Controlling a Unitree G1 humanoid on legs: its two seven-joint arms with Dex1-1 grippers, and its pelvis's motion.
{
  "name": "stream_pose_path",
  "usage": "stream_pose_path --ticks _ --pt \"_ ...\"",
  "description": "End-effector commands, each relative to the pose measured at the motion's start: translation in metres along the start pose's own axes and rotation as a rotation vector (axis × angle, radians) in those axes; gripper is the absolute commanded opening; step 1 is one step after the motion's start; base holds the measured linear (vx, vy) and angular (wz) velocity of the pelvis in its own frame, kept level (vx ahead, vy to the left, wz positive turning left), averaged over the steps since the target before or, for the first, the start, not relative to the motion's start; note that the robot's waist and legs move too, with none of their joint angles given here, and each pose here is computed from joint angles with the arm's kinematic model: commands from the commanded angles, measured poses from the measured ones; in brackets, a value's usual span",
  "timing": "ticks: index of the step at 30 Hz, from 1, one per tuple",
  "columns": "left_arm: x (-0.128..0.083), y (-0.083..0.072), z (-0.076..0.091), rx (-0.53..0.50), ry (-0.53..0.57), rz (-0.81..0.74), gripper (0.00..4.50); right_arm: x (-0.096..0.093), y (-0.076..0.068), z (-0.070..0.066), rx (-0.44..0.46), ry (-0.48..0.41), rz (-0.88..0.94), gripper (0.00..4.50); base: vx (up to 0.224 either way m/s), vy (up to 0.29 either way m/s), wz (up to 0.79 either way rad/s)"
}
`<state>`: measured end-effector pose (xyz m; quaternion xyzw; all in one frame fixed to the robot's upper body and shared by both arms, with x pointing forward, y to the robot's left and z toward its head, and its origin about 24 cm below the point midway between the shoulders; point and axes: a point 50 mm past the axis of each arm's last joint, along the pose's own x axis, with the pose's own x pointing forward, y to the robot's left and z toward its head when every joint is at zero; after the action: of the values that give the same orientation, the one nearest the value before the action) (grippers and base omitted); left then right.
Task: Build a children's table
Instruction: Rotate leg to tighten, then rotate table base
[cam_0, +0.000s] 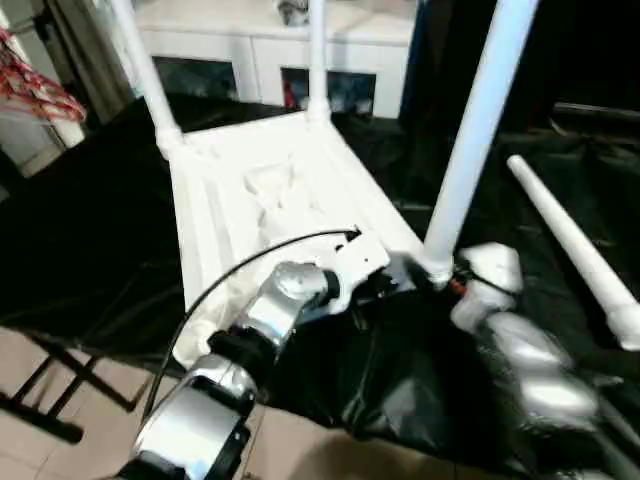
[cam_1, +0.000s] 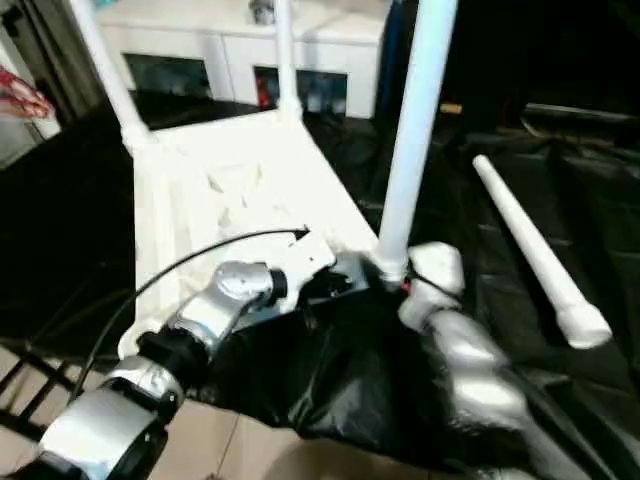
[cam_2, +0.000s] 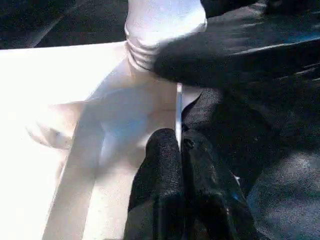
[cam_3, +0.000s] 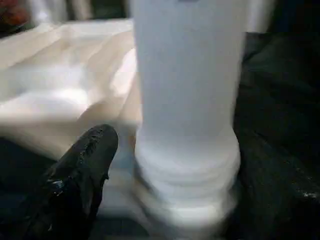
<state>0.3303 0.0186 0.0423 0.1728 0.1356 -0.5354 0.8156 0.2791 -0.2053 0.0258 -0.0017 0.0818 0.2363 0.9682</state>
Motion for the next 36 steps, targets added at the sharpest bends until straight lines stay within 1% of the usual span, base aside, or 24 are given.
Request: stream_pose_path --ticks 1,2,5,6,8,10,14,15,16,17,19,20,23,24,25,26,27,28,29,30,33,34,35,36 --pt "-0.002 0.008 0.013 0.019 -0.067 0.047 0.44 -0.009 0.0 0.007 0.031 -0.018 0.085 4.01 0.0 0.0 0.0" --pt "-0.003 0.008 0.013 0.014 -0.072 0.046 0.55 -0.012 -0.003 0.008 0.031 -0.021 0.087 4.01 0.0 0.0 0.0" --pt "-0.006 0.01 0.014 -0.001 -0.095 0.034 0.65 -0.031 -0.021 0.017 0.037 -0.035 0.083 4.01 0.0 0.0 0.0" --pt "-0.009 0.011 0.015 0.013 -0.1 0.034 0.9 -0.035 -0.025 0.019 0.039 -0.028 0.092 4.01 0.0 0.0 0.0" --pt "-0.011 0.012 0.015 0.024 -0.105 0.035 0.99 -0.039 -0.027 0.019 0.039 -0.019 0.102 4.01 0.0 0.0 0.0" --pt "-0.023 0.025 0.022 0.03 -0.141 0.103 0.99 -0.045 -0.021 0.015 0.03 0.047 0.175 4.01 0.0 0.0 0.0" --pt "-0.047 0.051 0.034 0.063 -0.15 0.243 0.99 -0.04 -0.006 0.008 0.022 0.104 0.249 4.01 0.0 0.0 0.0" --pt "-0.059 0.06 0.036 0.087 -0.132 0.292 0.99 -0.037 -0.001 0.007 0.025 0.116 0.267 4.01 0.0 0.0 0.0" --pt "-0.078 0.072 0.039 0.113 -0.103 0.357 0.99 -0.032 0.007 0.006 0.026 0.128 0.301 4.01 0.0 0.0 0.0" --pt "-0.078 0.072 0.039 0.113 -0.103 0.357 0.99 -0.032 0.007 0.006 0.026 0.128 0.301 4.01 0.0 0.0 0.0" --pt "-0.096 0.081 0.039 0.119 -0.069 0.411 0.99 -0.029 0.013 0.005 0.024 0.137 0.324 4.01 0.0 0.0 0.0" --pt "-0.116 0.089 0.036 0.117 -0.019 0.473 0.99 -0.024 0.017 0.004 0.025 0.146 0.335 4.01 0.0 0.0 0.0" --pt "-0.15 0.098 0.026 0.128 0.108 0.571 0.99 -0.015 0.021 -0.001 0.031 0.181 0.317 4.01 0.0 0.0 0.0" --pt "-0.163 0.1 0.02 0.127 0.176 0.603 0.81 -0.011 0.023 -0.002 0.025 0.187 0.318 4.01 0.0 0.0 0.0" --pt "-0.173 0.1 0.014 0.131 0.239 0.625 0.62 -0.008 0.025 -0.003 0.021 0.189 0.319 3.72 0.0 0.0 0.0" --pt "-0.184 0.1 0.006 0.149 0.326 0.637 0.62 -0.004 0.028 -0.003 0.019 0.19 0.319 3.72 0.0 0.0 0.0" --pt "-0.2 0.098 -0.009 0.156 0.442 0.648 0.59 0.003 0.029 -0.003 0.009 0.191 0.297 3.65 0.0 0.0 0.0" --pt "-0.2 0.098 -0.009 0.156 0.442 0.648 0.48 0.003 0.029 -0.003 0.009 0.191 0.297 3.6 0.0 0.0 0.0" --pt "-0.207 0.096 -0.02 0.111 0.482 0.657 0.31 0.011 0.031 -0.002 0.017 0.187 0.27 3.47 0.0 0.0 0.0" --pt "-0.208 0.094 -0.023 0.095 0.491 0.654 0.2 0.013 0.031 -0.001 0.016 0.183 0.265 3.33 0.0 0.0 0.0" --pt "-0.204 0.087 -0.043 0.071 0.564 0.605 0.13 0.02 0.035 0.001 -0.003 0.178 0.255 3.14 0.0 0.0 0.0" --pt "-0.204 0.087 -0.043 0.071 0.564 0.605 0.06 0.02 0.035 0.001 -0.003 0.178 0.255 3.02 0.0 0.0 0.0" --pt "-0.201 0.084 -0.05 0.05 0.572 0.586 0.06 0.022 0.036 0.001 -0.002 0.176 0.248 3.02 0.0 0.0 0.0" --pt "-0.198 0.08 -0.055 0.019 0.574 0.572 0.0 0.024 0.036 0.002 0.0 0.174 0.239 2.82 0.0 0.0 0.0"
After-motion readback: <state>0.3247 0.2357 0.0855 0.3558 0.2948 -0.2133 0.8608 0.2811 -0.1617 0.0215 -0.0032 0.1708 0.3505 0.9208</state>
